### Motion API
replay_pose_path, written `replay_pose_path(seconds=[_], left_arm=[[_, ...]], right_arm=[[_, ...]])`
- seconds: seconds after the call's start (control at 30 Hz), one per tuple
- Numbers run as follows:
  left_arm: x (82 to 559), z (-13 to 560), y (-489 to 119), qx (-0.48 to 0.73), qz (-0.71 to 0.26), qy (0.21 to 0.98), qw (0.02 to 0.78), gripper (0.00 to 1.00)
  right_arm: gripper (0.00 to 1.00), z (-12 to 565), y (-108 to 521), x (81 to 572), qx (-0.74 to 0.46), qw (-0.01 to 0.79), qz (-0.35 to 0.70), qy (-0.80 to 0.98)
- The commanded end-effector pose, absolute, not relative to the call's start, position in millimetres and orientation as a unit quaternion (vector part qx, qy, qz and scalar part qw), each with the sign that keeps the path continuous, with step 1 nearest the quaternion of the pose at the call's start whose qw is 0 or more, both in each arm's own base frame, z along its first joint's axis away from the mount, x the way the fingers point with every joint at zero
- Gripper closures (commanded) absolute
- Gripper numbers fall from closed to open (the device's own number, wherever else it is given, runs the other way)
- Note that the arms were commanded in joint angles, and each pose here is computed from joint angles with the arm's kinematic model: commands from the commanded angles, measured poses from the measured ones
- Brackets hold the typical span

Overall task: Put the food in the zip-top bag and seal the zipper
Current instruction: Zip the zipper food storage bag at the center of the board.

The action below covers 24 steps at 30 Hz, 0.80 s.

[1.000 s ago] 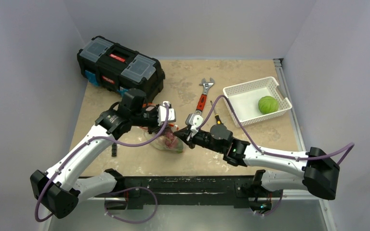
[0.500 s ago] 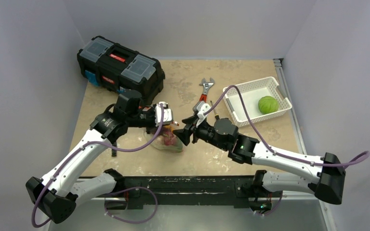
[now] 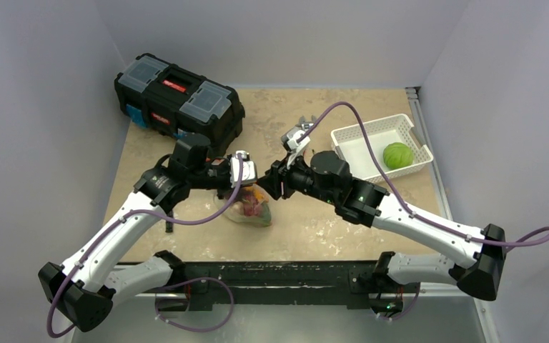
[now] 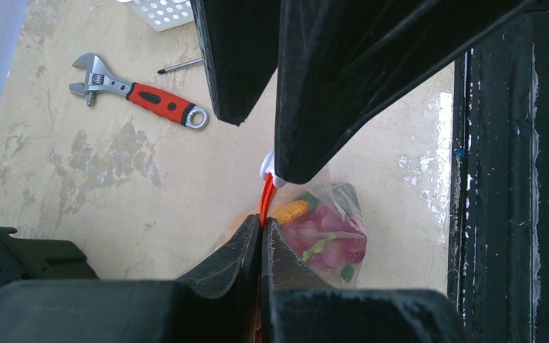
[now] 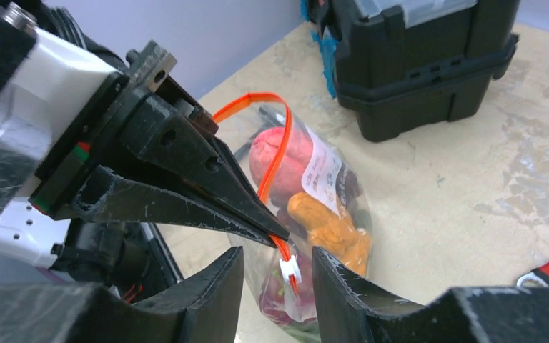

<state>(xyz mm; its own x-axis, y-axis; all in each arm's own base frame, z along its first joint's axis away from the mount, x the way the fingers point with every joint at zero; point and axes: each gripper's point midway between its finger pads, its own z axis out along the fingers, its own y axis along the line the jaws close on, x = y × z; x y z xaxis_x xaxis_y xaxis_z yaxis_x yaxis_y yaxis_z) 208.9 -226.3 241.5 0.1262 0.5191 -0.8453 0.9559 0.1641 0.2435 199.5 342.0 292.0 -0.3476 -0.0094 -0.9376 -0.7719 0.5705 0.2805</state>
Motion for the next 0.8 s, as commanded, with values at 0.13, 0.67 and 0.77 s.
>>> replay_pose_path(seconds=[0.13, 0.67, 0.77], left_arm=[[209, 259, -234, 0.6, -0.252, 0.589, 0.478, 1.0], [209, 256, -236, 0.602, -0.257, 0.592, 0.471, 1.0], [209, 256, -236, 0.602, -0.258, 0.591, 0.47, 1.0]], right_arm=[[0.68, 289, 344, 200, -0.289, 0.487, 0.369, 0.737], [0.89, 283, 350, 204, -0.336, 0.491, 0.344, 0.726], [0.95, 286, 353, 204, -0.339, 0.496, 0.35, 0.719]])
